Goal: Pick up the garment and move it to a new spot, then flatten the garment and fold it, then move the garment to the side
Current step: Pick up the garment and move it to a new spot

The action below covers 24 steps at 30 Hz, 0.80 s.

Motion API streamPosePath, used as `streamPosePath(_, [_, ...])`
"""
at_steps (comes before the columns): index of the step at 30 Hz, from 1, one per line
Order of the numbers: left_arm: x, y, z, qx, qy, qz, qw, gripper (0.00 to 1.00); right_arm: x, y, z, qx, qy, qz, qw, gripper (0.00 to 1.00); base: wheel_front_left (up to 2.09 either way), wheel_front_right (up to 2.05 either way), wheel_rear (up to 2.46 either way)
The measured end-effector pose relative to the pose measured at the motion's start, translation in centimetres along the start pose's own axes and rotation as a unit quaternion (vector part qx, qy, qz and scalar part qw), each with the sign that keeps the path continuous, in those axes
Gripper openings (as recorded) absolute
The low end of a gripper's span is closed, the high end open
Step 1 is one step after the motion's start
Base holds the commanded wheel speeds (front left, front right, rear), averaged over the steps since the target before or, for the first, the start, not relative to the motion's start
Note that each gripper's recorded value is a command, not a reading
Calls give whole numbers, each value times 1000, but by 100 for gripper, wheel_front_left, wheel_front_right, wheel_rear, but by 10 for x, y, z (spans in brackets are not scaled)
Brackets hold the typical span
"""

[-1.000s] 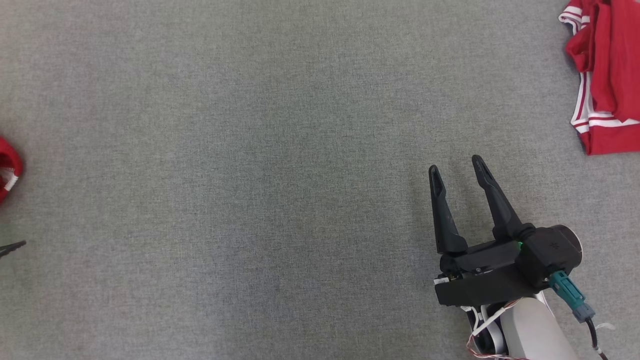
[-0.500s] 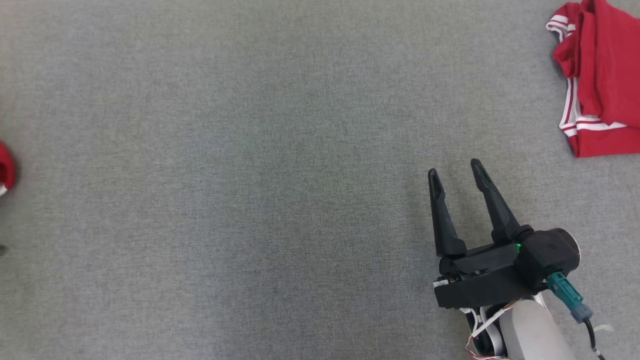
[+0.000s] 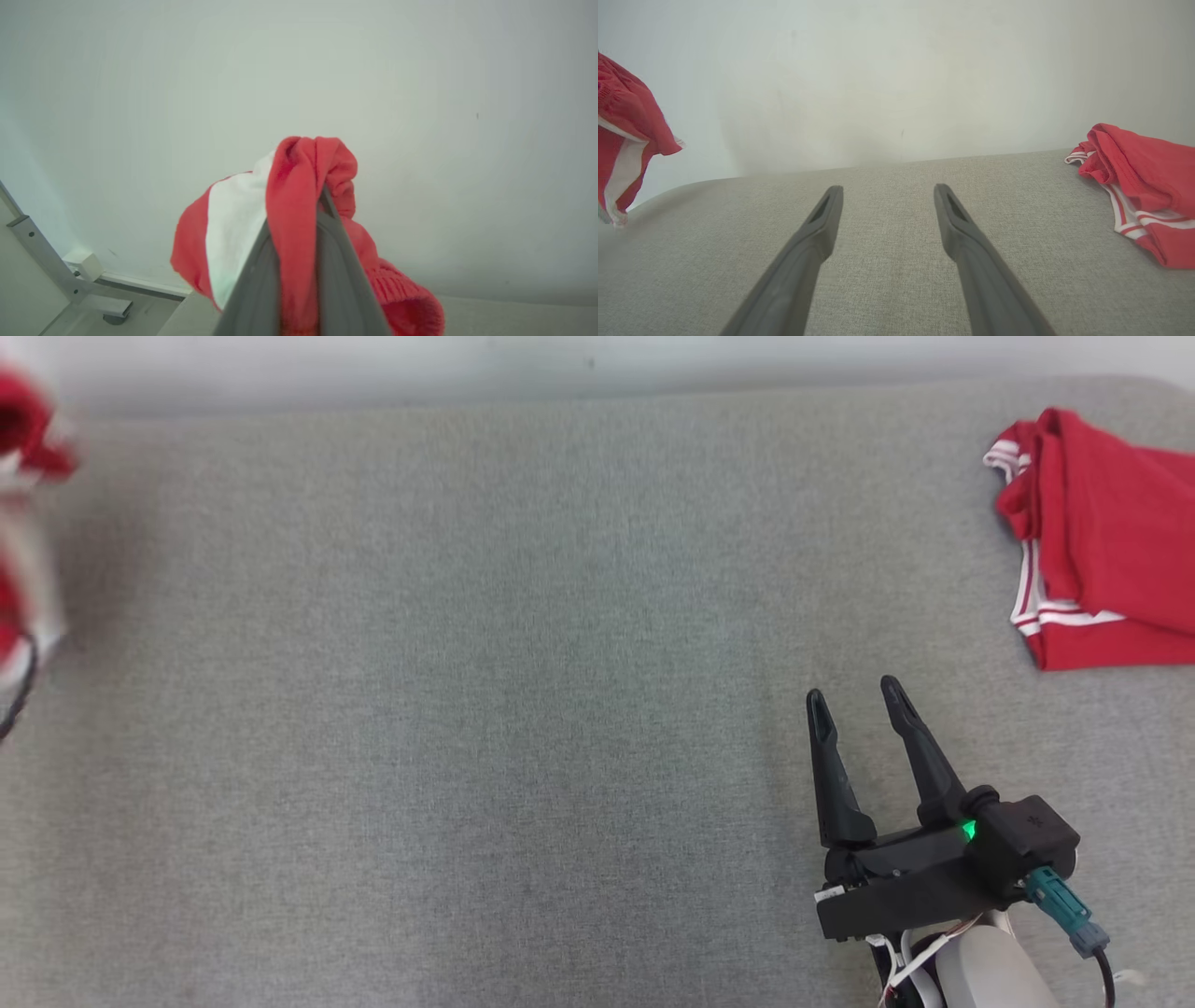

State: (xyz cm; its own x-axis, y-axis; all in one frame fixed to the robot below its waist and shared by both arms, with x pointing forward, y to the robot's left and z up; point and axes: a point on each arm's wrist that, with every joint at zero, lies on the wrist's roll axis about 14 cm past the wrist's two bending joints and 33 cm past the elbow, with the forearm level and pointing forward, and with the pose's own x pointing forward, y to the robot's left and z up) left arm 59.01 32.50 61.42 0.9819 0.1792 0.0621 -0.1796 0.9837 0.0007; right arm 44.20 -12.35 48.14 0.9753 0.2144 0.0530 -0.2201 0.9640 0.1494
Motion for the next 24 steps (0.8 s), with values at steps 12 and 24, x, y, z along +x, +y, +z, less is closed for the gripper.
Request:
streamPosePath(12, [-28, -167, 122, -29, -161, -182, 970, 0, -38, -31, 22, 20, -20, -60, 998, 100, 0, 0, 0])
streamPosePath(24, [-101, -310, 138, -109, -177, -350, 914, 0, -98, -84, 27, 16, -17, -164, 986, 100, 0, 0, 0])
